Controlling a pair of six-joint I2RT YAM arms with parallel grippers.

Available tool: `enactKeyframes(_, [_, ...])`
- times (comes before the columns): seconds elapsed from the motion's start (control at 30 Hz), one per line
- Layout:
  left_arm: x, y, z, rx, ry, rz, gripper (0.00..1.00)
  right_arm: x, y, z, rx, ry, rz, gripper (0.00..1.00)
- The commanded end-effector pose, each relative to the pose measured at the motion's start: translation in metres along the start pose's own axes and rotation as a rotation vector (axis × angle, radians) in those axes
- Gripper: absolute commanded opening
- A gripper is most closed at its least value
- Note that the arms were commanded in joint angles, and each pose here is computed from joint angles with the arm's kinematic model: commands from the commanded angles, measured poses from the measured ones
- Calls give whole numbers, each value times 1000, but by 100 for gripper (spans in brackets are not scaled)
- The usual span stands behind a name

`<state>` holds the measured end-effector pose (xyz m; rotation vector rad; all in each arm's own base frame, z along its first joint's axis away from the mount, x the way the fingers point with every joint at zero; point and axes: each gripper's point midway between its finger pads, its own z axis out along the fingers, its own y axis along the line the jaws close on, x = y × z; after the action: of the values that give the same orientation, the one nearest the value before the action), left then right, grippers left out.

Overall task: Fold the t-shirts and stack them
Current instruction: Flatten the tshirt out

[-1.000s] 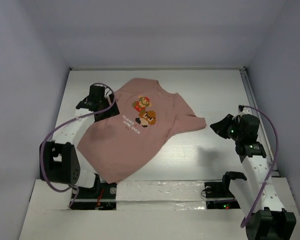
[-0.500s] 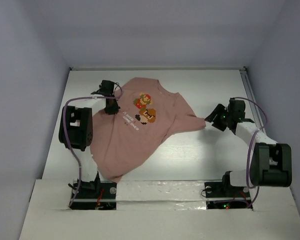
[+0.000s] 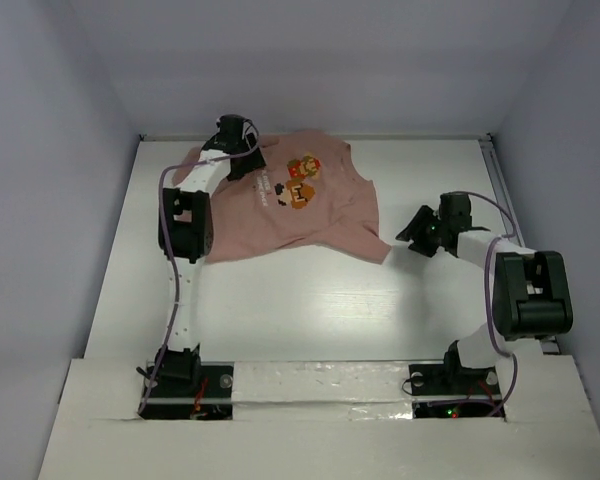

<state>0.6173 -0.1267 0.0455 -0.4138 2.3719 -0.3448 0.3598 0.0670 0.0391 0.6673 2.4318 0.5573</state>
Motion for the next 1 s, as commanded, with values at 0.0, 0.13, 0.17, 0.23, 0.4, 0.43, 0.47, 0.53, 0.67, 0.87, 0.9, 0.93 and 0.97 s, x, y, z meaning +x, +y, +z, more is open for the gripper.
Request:
enactKeyframes(0.0, [-29, -8, -90, -3, -63, 53, 67, 9, 29, -10, -136, -10, 17, 54])
enactKeyframes(0.13, [-33, 21, -162, -11, -169, 22, 70, 30, 41, -11, -199, 25, 2, 53])
enactKeyframes(0.17, [-29, 28, -175, -7, -176, 5, 69, 29, 41, -8, -205, 18, 7, 53])
enactKeyframes(0.23, [-9, 49, -205, -22, -166, -51, 66, 27, 29, 0, -132, 15, 24, 50])
enactKeyframes(0.4, [69, 103, -257, -106, -123, -164, 63, 24, 29, 12, -142, 8, 21, 33])
enactKeyframes(0.43, [79, 113, -263, -126, -125, -197, 61, 19, 29, 14, -133, -8, 20, 30])
enactKeyframes(0.47, [100, 138, -265, -193, -109, -272, 60, 11, 33, 15, -155, -42, 6, 24])
enactKeyframes(0.53, [115, 151, -284, -217, -130, -333, 59, 2, 40, 13, -175, -79, -16, 11])
enactKeyframes(0.67, [156, 184, -294, -299, -113, -457, 59, -23, 79, -12, -281, -143, -96, 0])
enactKeyframes(0.87, [176, 209, -283, -361, -91, -570, 60, 34, 130, -106, -473, -116, -338, 0])
enactKeyframes(0.9, [181, 211, -276, -356, -65, -590, 59, 60, 121, -109, -469, -67, -370, 0])
enactKeyframes(0.93, [181, 214, -274, -363, -65, -611, 59, 72, 113, -115, -459, -39, -385, 0])
enactKeyframes(0.97, [181, 221, -273, -386, -75, -632, 59, 87, 96, -125, -420, 2, -386, 1])
